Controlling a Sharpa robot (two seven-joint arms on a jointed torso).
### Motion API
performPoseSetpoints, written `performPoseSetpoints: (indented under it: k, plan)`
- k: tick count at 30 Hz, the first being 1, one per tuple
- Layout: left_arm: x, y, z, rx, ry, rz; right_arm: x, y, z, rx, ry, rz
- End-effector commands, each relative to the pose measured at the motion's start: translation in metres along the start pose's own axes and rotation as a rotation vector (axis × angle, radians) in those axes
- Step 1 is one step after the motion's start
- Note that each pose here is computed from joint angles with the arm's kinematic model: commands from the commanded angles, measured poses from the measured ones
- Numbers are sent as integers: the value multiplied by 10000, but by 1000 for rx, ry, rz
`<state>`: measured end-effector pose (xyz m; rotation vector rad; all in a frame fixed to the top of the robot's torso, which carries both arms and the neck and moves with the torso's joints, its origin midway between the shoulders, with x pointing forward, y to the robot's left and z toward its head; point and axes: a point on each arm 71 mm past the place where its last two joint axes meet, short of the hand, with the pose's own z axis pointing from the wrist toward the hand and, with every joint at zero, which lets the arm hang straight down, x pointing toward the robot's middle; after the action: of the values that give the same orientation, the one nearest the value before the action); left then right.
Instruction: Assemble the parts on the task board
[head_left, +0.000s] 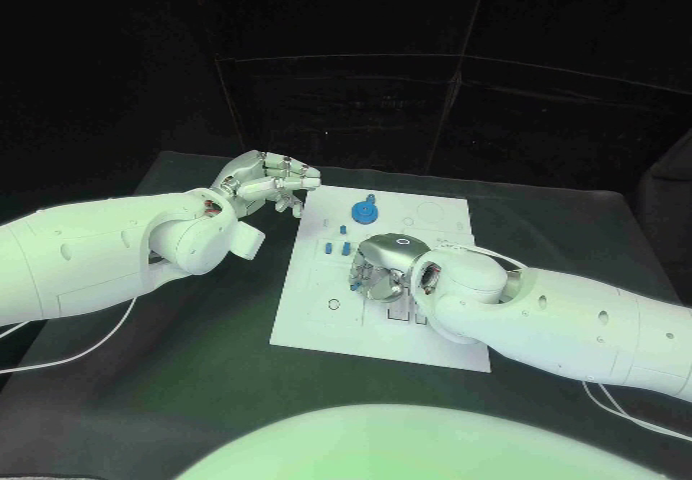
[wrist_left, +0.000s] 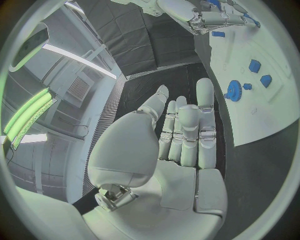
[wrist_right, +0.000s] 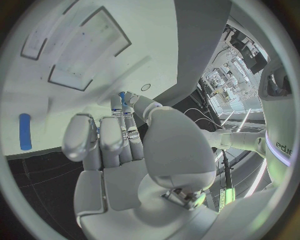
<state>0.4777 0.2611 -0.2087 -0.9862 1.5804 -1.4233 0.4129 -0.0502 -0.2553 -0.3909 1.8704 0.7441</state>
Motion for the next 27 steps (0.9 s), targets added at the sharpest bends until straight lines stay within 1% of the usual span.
performPoseSetpoints:
  k: [1,18,27]
  plan:
    - [19,-13,6,2,16,-11,4,-3,9,10,-1,-8]
    - [48,-7,7,-10,32,-17,16,29,51,11,7,-15]
    - [57,-5,7,-13,37,-20,13,42,67,13,1,-15]
